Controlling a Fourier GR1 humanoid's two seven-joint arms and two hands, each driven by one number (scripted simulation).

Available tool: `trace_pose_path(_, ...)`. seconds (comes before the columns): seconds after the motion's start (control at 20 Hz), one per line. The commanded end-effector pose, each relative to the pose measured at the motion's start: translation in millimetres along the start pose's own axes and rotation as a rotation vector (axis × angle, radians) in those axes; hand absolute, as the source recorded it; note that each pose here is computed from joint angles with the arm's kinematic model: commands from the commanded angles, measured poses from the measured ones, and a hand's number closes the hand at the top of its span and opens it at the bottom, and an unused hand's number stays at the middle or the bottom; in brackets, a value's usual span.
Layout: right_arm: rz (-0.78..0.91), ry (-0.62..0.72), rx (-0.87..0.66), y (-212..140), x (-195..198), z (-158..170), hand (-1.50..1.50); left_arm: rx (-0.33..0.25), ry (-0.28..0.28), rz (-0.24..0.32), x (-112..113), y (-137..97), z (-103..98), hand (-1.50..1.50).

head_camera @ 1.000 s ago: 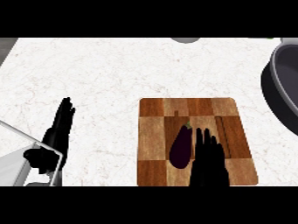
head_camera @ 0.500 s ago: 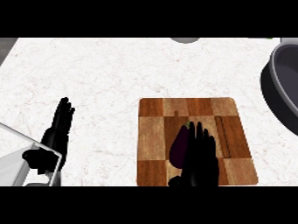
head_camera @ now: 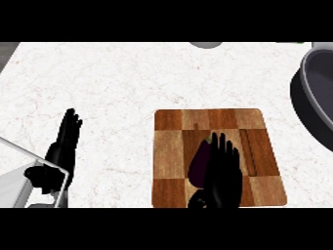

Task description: Pick the eggplant from the cutting board and place it in the pot

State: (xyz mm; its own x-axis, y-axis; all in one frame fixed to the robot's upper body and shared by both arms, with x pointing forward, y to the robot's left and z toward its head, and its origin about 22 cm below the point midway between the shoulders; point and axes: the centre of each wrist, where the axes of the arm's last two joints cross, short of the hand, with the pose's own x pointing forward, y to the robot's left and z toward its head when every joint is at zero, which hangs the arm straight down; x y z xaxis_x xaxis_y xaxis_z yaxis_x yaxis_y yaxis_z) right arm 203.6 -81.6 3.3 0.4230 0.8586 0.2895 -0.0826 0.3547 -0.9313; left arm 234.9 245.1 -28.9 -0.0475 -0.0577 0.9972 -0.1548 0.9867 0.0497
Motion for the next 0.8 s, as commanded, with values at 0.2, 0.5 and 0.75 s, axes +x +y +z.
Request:
trace_pose_path(0.2, 0.068, -0.024, -0.184, 8, 3, -22, 1.5, -0.087, -0.083, 0.022, 36, -20, -5, 0.0)
trace_pose_path(0.5, 0.081, -0.05, -0.214, 8, 4, -19, 1.5, -0.073, -0.08, 0.028, 23, -19, -5, 0.0)
trace_pose_path(0.75, -0.115, 0.437, -0.255, -66, -38, -120, 1.5, -0.03, -0.092, 0.03, 15, -3, -8, 0.0)
